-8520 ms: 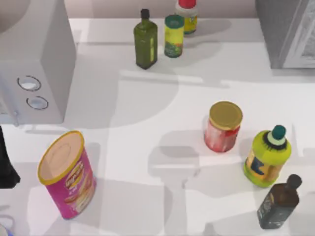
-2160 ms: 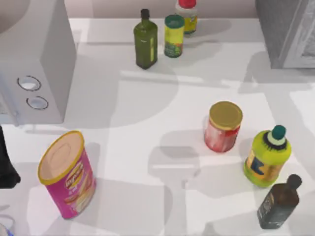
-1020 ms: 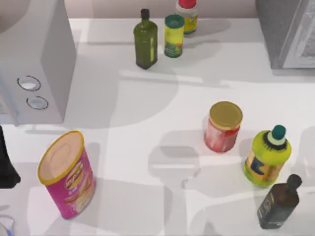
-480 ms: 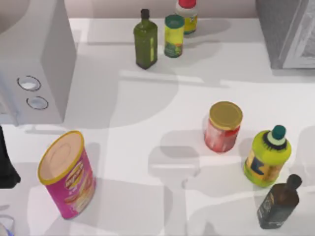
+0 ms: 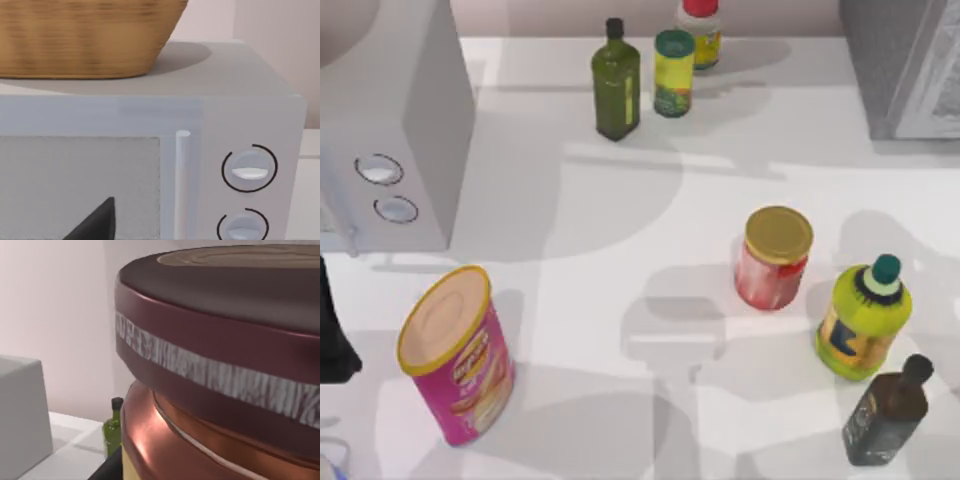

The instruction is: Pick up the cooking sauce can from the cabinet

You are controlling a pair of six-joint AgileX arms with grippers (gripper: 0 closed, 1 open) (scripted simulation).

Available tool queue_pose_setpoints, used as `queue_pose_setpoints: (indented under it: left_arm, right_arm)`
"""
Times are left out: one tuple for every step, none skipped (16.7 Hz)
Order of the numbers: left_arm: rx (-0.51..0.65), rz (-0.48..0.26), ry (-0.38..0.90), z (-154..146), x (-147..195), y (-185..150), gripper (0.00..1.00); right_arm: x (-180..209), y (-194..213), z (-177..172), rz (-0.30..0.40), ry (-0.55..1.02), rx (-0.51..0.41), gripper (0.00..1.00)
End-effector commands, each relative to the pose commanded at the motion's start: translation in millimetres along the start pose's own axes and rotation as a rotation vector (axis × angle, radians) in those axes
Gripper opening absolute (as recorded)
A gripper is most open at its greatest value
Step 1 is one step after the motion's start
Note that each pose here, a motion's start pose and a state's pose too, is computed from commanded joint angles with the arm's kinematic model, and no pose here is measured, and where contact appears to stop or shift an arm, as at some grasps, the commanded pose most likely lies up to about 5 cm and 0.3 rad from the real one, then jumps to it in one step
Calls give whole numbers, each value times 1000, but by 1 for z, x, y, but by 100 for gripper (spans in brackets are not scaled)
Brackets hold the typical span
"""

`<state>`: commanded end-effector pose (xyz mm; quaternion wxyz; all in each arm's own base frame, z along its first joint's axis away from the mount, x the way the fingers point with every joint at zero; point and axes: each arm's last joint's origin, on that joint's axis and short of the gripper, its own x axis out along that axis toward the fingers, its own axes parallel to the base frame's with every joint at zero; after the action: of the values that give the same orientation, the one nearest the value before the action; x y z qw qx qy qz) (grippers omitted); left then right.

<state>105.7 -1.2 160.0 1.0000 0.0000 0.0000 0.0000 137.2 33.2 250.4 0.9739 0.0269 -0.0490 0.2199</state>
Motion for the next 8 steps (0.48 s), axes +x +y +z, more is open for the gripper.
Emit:
queue_pose_setpoints:
  left_arm:
    - [0,0,0,0,0,0,100]
    - [0,0,0,0,0,0,100]
    - [0,0,0,0,0,0,100]
    - [0,0,0,0,0,0,100]
    - [0,0,0,0,0,0,100]
    - [0,0,0,0,0,0,100]
    - [0,0,0,0,0,0,100]
    - [0,0,0,0,0,0,100]
  right_arm:
    - [13,1,10,52,-7,4,0]
    - [29,1,17,100,-11,7,0]
    - [47,1,22,141,-9,10,0]
    - [66,-1,23,178,-2,13,0]
    - [86,-3,20,210,8,16,0]
    - [107,-6,14,238,24,19,0]
    - [129,-10,2,262,43,23,0]
    - [148,-14,-13,283,65,28,0]
